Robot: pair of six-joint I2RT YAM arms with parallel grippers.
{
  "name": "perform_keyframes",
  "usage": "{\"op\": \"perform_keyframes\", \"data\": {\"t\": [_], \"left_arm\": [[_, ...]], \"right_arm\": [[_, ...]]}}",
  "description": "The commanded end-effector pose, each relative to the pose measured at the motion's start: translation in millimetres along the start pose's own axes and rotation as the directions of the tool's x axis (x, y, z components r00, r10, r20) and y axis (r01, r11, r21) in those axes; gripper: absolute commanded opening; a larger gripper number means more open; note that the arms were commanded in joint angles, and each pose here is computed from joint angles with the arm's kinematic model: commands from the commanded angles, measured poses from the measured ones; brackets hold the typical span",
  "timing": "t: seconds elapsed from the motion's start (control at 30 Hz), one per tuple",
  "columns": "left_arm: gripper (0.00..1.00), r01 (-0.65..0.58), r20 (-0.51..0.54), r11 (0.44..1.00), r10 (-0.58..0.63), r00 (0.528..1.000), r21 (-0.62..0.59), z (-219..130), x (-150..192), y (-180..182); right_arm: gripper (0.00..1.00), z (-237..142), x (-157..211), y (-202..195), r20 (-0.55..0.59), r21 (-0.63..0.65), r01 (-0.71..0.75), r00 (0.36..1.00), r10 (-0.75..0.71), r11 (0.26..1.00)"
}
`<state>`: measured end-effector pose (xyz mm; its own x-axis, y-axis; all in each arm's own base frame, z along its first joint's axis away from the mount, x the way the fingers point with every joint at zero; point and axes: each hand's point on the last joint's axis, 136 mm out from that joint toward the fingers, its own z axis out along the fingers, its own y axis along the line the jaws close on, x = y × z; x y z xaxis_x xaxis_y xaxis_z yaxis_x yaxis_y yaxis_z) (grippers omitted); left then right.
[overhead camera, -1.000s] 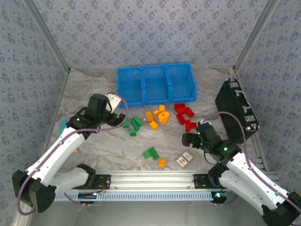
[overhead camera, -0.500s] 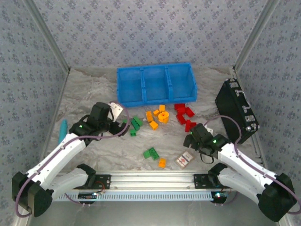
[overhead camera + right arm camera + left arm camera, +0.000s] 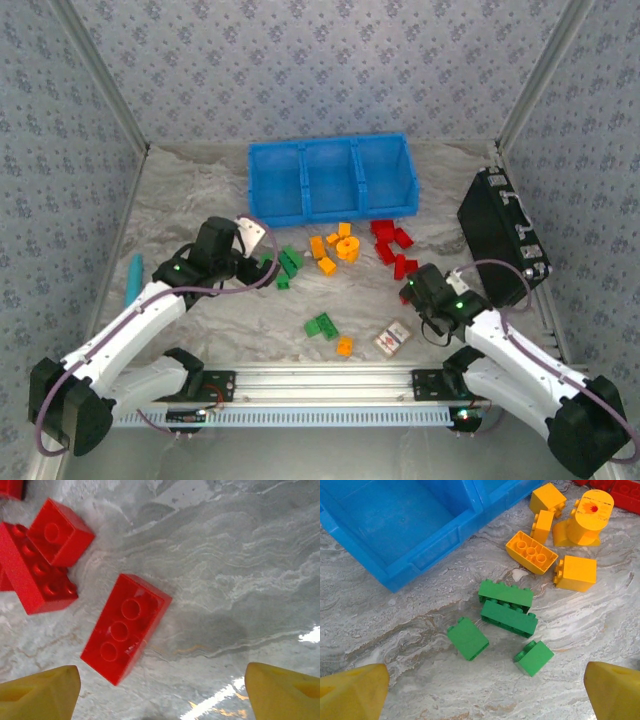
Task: Sort the legos into containers by color
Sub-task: Pick up the lego from the bottom-right of the table.
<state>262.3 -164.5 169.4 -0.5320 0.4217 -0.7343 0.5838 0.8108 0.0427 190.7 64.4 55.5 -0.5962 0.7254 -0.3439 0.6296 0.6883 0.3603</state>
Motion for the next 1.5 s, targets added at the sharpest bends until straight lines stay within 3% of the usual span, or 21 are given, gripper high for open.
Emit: {"op": "perform_keyframes", "data": {"t": [0.0,0.17,0.43,0.9,1.1,1.47], "left_arm": [[1.0,-0.018,0.042,1.0,0.018,0.999,0.01,-2.4,-6.3,-2.7],[1.0,-0.026,0.052,0.999,0.025,0.998,0.018,-4.4,-11.4,-4.0],[1.0,-0.088,0.114,0.995,0.082,0.99,0.053,-19.3,-51.5,-9.5],[1.0,-0.067,0.11,0.997,0.063,0.992,0.033,-1.4,-29.6,-1.4],[1.0,-0.061,0.109,0.998,0.057,0.992,0.027,-0.1,-24.4,0.6],[1.0,-0.064,0.118,0.998,0.061,0.991,0.025,0.0,-24.9,0.5]], "right_arm": [[0.86,8.9,-2.7,1.0,0.001,-0.008,-0.092,0.996,0.092,0.996],[0.82,15.3,-8.5,7.3,0.013,0.002,-0.114,0.993,0.113,0.994],[0.75,21.2,-12.3,11.8,0.02,0.053,-0.133,0.991,0.132,0.99],[0.61,41.0,-3.4,9.6,-0.034,0.188,-0.094,0.994,0.102,0.978],[0.5,47.9,1.7,3.4,-0.054,0.228,-0.069,0.995,0.083,0.971],[0.3,40.0,-13.7,20.2,-0.104,0.187,0.127,0.989,-0.109,0.974]]}}
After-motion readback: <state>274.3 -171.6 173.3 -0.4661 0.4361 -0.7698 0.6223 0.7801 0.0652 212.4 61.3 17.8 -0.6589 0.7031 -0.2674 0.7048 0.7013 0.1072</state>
